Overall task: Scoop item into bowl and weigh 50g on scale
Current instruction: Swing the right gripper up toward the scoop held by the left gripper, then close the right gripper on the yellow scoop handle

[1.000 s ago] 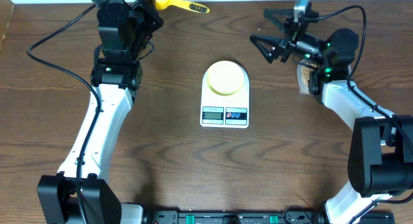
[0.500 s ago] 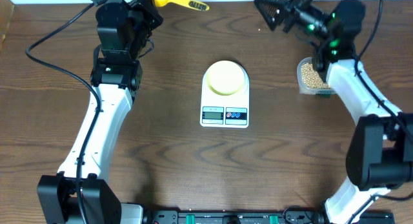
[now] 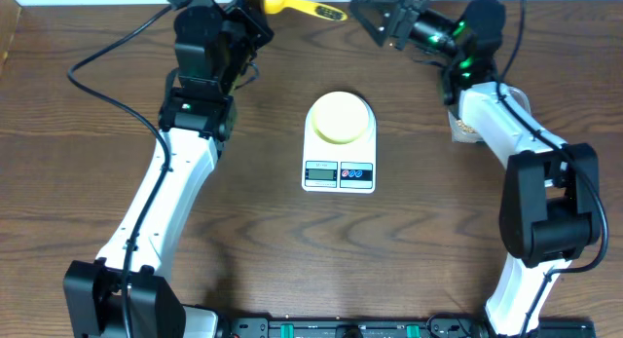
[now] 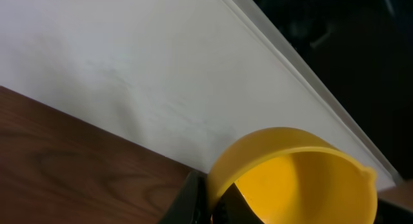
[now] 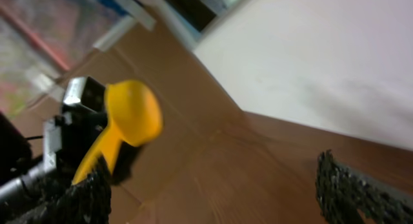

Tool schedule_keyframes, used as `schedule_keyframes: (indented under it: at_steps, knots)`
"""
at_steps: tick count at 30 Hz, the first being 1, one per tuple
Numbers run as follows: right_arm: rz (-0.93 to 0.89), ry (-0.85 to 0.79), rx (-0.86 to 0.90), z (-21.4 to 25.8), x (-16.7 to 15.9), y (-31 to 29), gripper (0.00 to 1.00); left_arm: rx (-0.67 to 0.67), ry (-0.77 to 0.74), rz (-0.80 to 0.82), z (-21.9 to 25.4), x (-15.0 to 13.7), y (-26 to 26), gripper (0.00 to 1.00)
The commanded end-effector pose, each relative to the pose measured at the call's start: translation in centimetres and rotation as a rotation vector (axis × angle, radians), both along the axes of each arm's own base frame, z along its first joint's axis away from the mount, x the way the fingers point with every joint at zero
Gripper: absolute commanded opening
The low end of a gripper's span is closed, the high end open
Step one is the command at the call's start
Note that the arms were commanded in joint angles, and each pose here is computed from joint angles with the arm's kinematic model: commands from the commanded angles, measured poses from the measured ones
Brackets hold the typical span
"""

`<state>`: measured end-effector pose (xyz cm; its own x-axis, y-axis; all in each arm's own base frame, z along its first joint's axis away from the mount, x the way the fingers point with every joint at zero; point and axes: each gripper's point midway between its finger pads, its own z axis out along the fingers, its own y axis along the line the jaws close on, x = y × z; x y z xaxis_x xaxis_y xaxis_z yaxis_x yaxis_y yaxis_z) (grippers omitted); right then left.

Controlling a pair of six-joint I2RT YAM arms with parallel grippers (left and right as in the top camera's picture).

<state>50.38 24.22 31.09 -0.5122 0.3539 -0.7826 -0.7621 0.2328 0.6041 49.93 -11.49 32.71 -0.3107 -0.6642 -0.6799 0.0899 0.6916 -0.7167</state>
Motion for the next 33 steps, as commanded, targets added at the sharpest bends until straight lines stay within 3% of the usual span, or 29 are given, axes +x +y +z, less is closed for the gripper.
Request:
schedule_keyframes:
  at_steps: [1,8,24,33]
  knots:
    - [0.047,-0.034,0.02,1.7,-1.3,2.0,0.99,-0.004,-0.016,-0.01,0.7,0.1,-0.7,0.08]
    - [0.084,-0.037,0.021,1.8,-2.1,3.1,0.99,-0.005,-0.015,-0.013,0.7,0.1,-0.8,0.08]
    - [0.006,-0.041,0.036,2.2,-0.3,-0.3,0.99,-0.004,-0.016,-0.01,0.7,0.1,-0.7,0.08]
    - [0.097,-0.118,0.087,4.7,-2.7,-0.1,0.99,-0.006,-0.024,-0.007,0.9,0.2,-0.7,0.08]
